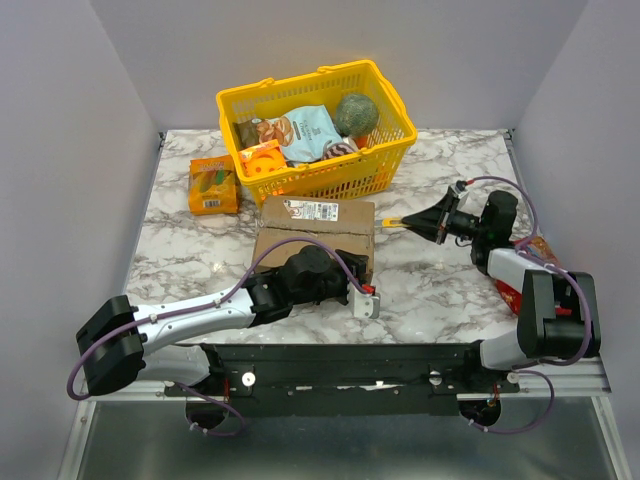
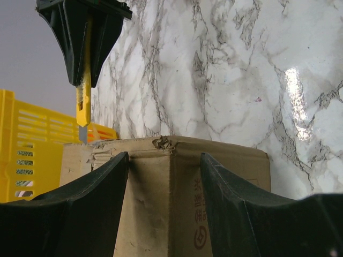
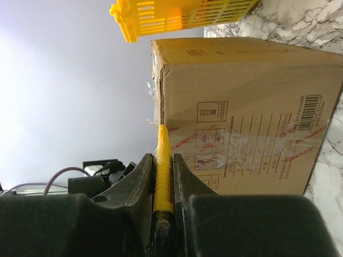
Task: Unpack the express box
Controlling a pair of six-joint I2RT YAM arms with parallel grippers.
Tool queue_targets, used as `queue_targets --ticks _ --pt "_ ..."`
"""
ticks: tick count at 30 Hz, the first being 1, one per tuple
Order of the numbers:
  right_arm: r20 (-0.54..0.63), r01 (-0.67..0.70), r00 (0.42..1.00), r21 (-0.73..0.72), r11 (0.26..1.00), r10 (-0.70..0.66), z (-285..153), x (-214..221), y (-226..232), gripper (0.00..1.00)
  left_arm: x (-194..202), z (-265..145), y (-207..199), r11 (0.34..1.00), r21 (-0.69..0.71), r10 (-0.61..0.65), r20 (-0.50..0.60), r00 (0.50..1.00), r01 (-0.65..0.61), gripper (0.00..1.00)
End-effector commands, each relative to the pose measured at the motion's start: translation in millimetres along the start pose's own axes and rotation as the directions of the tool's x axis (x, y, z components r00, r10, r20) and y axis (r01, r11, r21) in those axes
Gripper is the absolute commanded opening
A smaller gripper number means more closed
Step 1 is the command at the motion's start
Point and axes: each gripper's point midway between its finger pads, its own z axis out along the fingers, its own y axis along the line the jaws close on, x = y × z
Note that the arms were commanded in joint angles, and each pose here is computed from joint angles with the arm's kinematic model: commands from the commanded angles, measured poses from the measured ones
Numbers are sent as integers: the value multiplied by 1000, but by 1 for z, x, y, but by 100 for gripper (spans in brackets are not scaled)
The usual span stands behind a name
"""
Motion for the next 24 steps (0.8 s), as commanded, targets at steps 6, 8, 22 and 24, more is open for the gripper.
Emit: queue_targets --ticks 6,8,22,24 --pt "-123 15 992 30 999 -11 -1 16 3 1 8 4 -8 1000 8 -5 -18 1000 6 64" --pt "-150 28 988 23 999 -24 1 20 6 0 8 4 -8 1000 8 -2 -17 1000 3 64" --pt "-215 42 976 30 999 -35 6 29 12 0 14 6 -5 1000 -16 13 -40 999 -14 64" --pt "-224 37 974 27 999 -30 5 31 12 1 17 5 -4 999 -21 24 -52 998 -25 64"
